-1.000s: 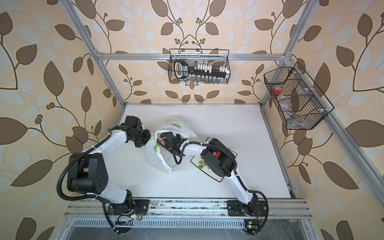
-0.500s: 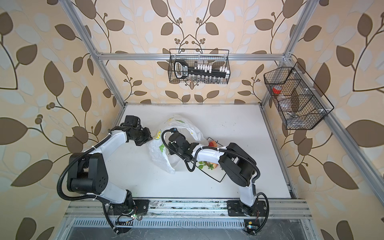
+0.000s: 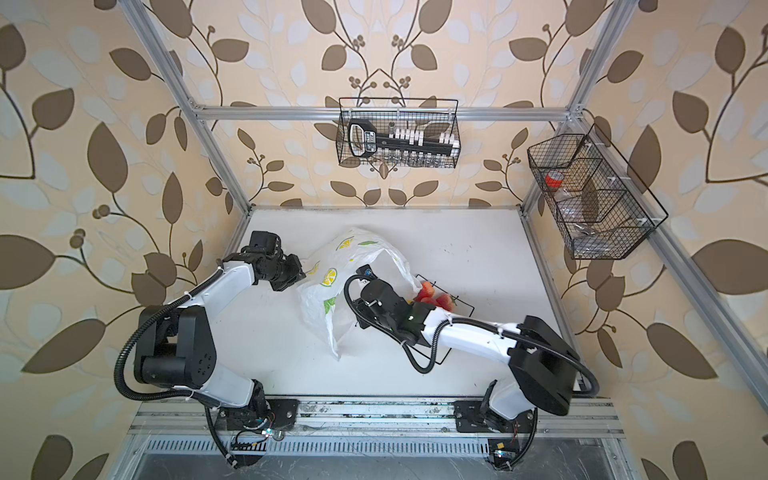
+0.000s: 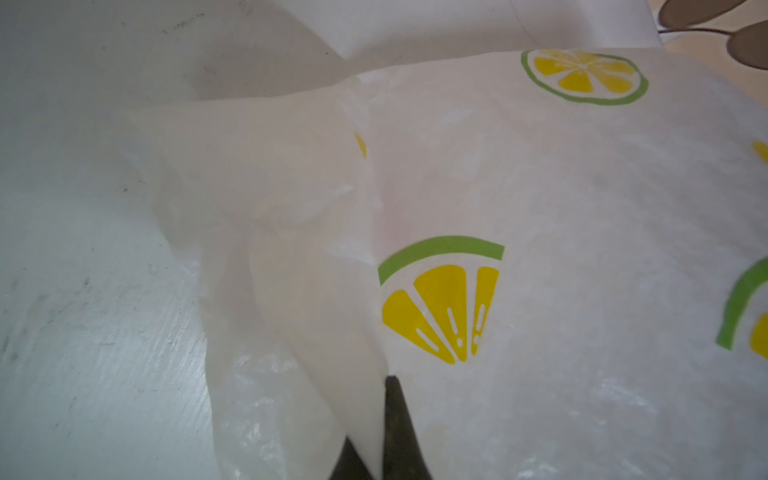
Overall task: Take the fake fruits out of the plastic bag
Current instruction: 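Carry the cherry to the tray and open the right gripper, then reach the right gripper back into the bag toward the remaining cherry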
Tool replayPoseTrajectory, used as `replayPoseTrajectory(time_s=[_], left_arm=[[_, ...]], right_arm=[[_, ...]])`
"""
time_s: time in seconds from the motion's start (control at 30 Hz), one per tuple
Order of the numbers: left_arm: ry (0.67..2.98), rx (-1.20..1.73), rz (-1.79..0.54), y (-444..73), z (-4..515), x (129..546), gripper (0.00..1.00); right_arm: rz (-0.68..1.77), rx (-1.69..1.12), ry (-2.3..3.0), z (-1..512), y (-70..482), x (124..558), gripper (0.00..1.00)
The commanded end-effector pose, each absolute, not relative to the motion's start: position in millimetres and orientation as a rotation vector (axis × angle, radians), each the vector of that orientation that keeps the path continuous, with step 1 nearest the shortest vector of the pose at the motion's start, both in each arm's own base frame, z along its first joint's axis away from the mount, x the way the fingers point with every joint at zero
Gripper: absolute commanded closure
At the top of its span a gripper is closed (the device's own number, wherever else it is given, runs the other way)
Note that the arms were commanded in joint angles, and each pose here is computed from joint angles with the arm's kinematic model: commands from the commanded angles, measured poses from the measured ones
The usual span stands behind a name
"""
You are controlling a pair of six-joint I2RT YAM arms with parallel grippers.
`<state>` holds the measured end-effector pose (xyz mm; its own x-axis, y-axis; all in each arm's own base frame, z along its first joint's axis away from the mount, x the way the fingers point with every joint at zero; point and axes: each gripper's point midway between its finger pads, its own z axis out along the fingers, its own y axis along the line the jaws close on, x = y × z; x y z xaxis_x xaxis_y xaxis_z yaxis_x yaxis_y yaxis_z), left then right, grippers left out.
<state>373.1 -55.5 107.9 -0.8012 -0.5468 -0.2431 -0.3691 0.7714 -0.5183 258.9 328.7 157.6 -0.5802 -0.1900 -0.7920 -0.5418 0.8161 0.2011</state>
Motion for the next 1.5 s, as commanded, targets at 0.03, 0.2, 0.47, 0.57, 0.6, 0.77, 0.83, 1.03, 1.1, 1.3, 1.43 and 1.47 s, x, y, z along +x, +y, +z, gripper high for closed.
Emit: replayPoseTrajectory(time_s=[0.03, 0.2, 0.47, 0.57, 0.6, 0.77, 0.83, 1.03, 1.1, 1.3, 1.43, 1.47], left_arm=[[2.562, -0.690, -0.654, -54.0, 113.0, 372.1, 1.00], [2.561, -0.685, -0.643, -52.9, 114.5, 370.5, 1.00], [2.556, -0.685, -0.662, -54.3, 116.2, 372.3, 1.00], [2.558, -0.685, -0.676, -55.9, 114.7, 372.3, 1.00], [2.559, -0.688, -0.680, -56.2, 113.9, 372.2, 1.00], [2.559, -0.683, -0.681, -56.5, 115.4, 372.7, 1.00], [2.559, -0.678, -0.680, -56.3, 116.3, 372.8, 1.00], [2.564, -0.676, -0.683, -57.1, 116.0, 373.3, 1.00], [2.564, -0.675, -0.684, -57.2, 116.8, 372.8, 1.00], [2.563, -0.668, -0.683, -57.1, 118.8, 372.8, 1.00], [2.566, -0.663, -0.692, -58.4, 118.9, 372.9, 1.00], [2.567, -0.662, -0.695, -59.0, 118.9, 372.7, 1.00]], right_arm=[[0.509, -0.533, 2.271, 136.7, 290.3, 228.1, 0.66], [0.464, -0.337, 2.270, 141.9, 236.3, 221.2, 0.65], [0.361, 0.071, 2.268, 129.2, 146.1, 257.6, 0.65], [0.333, 0.158, 2.276, 114.4, 126.2, 270.2, 0.61], [0.340, 0.162, 2.282, 110.0, 125.4, 272.7, 0.61], [0.310, 0.186, 2.313, 90.0, 118.8, 280.6, 0.60], [0.303, 0.194, 2.314, 85.8, 116.8, 282.7, 0.58], [0.275, 0.196, 2.332, 77.1, 113.6, 288.1, 0.44], [0.284, 0.193, 2.324, 80.7, 114.2, 287.9, 0.40], [0.346, 0.189, 2.255, 116.1, 112.5, 279.1, 0.40], [0.460, 0.145, 2.162, 150.0, 120.0, 267.9, 0.49], [0.501, 0.118, 2.137, 158.2, 125.9, 264.2, 0.50]])
